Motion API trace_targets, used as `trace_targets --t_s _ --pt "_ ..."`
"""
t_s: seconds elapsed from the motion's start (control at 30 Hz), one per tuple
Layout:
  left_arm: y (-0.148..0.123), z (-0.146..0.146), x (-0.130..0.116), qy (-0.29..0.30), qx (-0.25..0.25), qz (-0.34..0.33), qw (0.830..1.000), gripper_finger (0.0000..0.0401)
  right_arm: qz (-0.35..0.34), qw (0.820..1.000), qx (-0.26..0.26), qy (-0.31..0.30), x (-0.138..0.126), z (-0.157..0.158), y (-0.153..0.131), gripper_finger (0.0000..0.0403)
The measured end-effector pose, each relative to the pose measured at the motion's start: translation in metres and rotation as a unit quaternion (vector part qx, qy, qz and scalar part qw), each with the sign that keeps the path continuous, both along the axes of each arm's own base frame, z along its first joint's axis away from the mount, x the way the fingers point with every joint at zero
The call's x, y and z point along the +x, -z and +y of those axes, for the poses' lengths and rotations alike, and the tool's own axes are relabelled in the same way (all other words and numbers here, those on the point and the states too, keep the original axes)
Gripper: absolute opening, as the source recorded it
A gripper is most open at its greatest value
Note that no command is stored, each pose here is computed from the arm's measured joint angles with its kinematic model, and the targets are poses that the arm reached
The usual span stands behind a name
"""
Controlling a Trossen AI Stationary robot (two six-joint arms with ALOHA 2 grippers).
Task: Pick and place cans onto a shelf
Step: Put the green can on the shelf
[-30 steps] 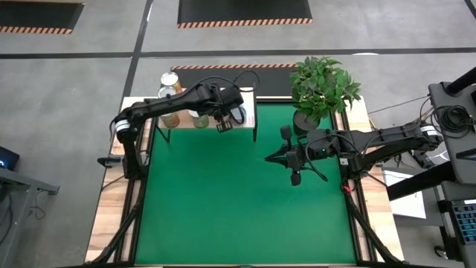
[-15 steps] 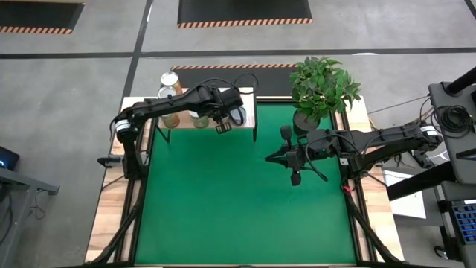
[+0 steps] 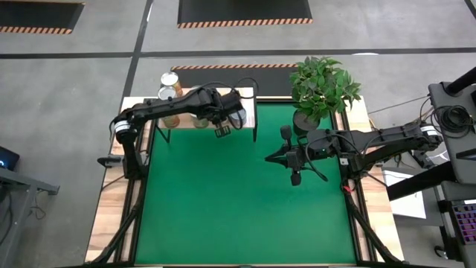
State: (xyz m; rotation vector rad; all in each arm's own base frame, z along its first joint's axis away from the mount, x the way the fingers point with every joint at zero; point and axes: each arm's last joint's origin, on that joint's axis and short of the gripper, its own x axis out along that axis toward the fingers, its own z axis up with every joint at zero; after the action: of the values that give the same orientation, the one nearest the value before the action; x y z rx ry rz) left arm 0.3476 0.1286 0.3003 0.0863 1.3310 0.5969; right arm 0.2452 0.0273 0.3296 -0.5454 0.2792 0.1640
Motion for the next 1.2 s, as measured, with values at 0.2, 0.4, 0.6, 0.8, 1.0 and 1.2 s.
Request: trace_targets --t_s 0.2,0.4,0.6,0.8,1.0,1.2 --pt "0.0 -0.005 0.0 0.001 -0.003 0.004 1.0 0.0 0.0 1.0 0.001 0.0 0.0 0.0 0.0 0.0009" --pt "-0.001 -0.006 0.0 -0.003 -0.006 0.0 1.0 0.0 0.0 1.0 0.001 0.0 0.0 0.0 0.0 0.0009" --pt "-0.003 -0.007 -0.002 -0.003 -0.005 0.0 1.0 0.0 0.0 1.0 0.001 0.0 0.0 0.0 0.0 0.0009" --pt "-0.009 -0.008 -0.006 -0.004 -0.003 -0.008 1.0 0.0 0.0 1.0 0.001 0.0 0.0 0.0 0.0 0.0009" --pt "-0.011 -0.008 -0.005 -0.004 0.001 -0.018 1.0 0.0 0.0 1.0 0.001 0.0 0.0 0.0 0.0 0.0009" --pt "-0.017 -0.006 0.0 0.005 0.014 -0.044 0.999 0.0001 0.0 1.0 0.0 0.0 0.0 0.0 0.0 0.0009"
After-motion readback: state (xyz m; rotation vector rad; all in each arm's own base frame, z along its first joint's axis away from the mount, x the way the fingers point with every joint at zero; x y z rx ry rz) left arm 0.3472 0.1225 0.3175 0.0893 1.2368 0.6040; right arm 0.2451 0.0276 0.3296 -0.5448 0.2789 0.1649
